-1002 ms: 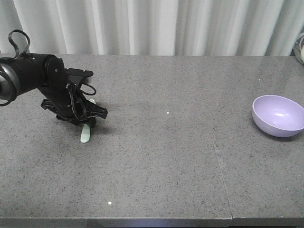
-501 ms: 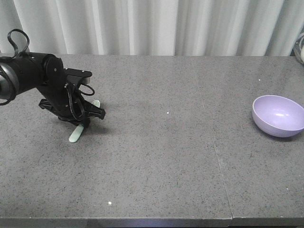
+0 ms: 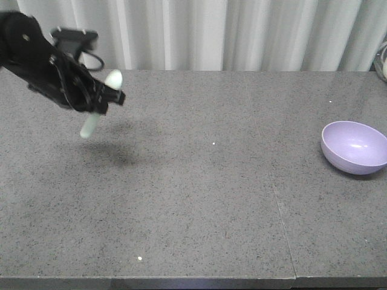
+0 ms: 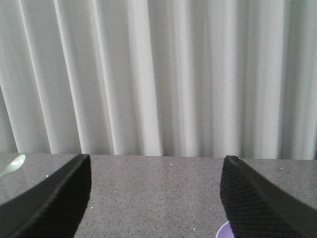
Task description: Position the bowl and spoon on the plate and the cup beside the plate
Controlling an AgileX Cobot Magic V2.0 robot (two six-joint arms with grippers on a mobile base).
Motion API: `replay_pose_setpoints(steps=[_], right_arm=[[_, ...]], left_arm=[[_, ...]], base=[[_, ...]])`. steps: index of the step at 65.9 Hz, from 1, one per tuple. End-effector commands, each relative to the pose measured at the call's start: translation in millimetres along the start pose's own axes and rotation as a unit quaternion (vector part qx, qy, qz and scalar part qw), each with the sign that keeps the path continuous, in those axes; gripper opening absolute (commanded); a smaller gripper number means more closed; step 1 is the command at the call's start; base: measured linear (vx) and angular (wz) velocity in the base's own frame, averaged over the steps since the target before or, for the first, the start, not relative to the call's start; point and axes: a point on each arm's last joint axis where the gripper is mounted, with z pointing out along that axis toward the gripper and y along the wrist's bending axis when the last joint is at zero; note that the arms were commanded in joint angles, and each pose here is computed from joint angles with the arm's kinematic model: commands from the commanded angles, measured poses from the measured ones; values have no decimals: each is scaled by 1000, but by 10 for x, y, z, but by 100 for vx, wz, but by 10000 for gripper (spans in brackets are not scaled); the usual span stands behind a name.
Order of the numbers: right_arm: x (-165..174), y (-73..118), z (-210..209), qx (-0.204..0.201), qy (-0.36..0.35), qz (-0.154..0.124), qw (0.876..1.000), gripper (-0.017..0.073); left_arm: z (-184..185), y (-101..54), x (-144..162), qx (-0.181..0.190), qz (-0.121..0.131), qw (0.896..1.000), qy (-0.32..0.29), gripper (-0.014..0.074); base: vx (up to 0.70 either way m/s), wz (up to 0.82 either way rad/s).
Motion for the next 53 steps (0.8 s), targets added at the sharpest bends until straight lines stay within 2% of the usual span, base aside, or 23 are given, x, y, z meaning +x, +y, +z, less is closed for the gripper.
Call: replay_pose_setpoints(steps=[1,19,25,32,38,45,53], right_arm=[[-141,-11,21,9,-37,-7,999,538],[-238,-26,457,2,37,-4,999,538],[-383,-41,621,6,51,-16,999,538],[-584,-125,812,32,59,-33,997,538],[-677,-307,993,78,88,-35,992,538],[-672,-615,1164,145,144,-14,979,538],[-502,-959,1349,188,190,30,963,538]], left_arm=[[-630,-79,-159,11,2,993,-117,-8],[-1405,-141,-134,16,9,972,-233,-8],[-1595,-155,-95,17,11,967,-254,-8],[-1741,-166,-65,18,12,962,-274,-8],[-1820,-172,-47,19,11,958,-285,-8],[-1835,-174,-39,20,11,958,-285,-8],[-1837,-195,-40,35,3,958,-285,-8]], base=[[0,0],[0,0],[0,0],[0,0],[0,0],[0,0],[0,0]])
